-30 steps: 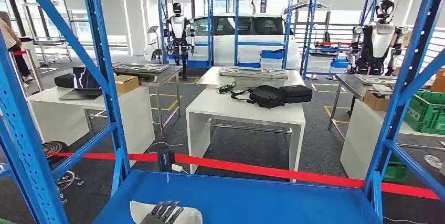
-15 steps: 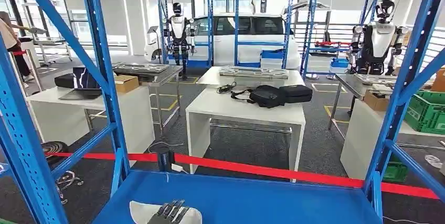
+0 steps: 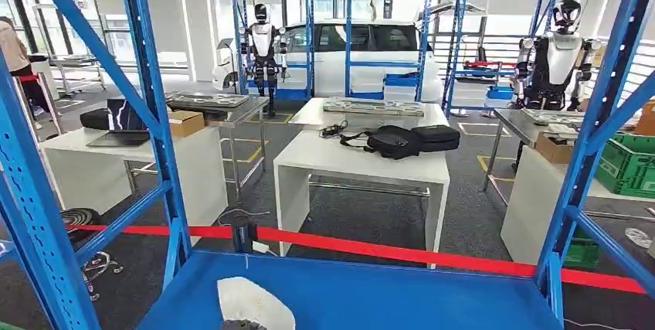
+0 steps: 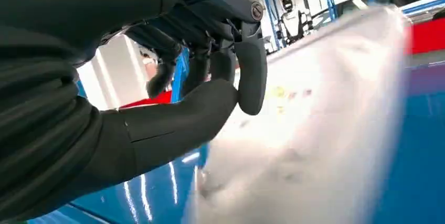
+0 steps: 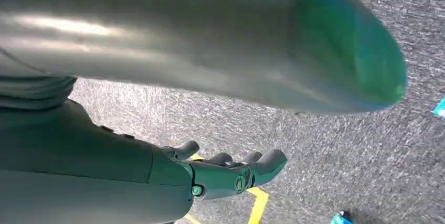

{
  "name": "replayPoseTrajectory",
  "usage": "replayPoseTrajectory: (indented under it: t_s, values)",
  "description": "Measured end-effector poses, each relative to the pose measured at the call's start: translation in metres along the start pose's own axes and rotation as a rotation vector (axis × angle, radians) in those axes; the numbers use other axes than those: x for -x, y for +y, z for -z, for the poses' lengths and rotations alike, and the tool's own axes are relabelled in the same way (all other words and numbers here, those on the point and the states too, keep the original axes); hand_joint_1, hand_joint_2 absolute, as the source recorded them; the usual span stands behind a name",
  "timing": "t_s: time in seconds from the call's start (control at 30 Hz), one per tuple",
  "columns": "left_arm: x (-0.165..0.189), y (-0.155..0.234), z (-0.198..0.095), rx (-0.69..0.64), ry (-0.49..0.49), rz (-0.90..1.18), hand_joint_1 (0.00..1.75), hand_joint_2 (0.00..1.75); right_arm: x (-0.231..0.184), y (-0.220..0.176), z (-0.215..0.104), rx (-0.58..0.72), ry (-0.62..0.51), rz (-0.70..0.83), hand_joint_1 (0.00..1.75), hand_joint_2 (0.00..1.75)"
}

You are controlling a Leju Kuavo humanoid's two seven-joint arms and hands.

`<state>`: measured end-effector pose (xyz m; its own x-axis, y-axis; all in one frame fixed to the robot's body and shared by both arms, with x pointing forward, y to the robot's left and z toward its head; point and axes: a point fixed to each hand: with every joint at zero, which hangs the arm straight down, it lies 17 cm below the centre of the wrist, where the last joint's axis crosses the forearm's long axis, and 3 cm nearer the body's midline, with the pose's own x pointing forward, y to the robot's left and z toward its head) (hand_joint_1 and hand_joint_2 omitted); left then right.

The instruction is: Take the parts from the cabinet and place them on the table.

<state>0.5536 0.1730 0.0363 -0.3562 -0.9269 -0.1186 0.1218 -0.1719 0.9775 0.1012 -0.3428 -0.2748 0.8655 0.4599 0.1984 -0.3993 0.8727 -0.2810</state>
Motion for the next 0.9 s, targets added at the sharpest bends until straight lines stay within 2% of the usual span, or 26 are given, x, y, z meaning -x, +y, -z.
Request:
replayPoseTrajectory:
  t_s: [0.57,0.6,0.63,0.9]
  values:
    - [0.001,-0.006,-0.004,0.003,0.0,-0.01,1.75,1.75,0.007,0.005,-0.002,-0.004,0.005,0.024,0.0,0.0]
    - [0.0,-0.006,-0.004,0.001,-0.004,-0.011,0.99,1.75,0.007,0.005,-0.002,-0.004,0.004,0.025,0.0,0.0]
    - [0.0,-0.006,-0.003,0.0,-0.006,-0.012,0.0,1.75,0.007,0.005,-0.002,-0.004,0.004,0.025,0.0,0.0]
    - [0.0,0.018,-0.001,-0.12,-0.012,-0.03,0.0,1.75,0.007,0.006,-0.002,-0.004,0.003,0.02,0.0,0.0]
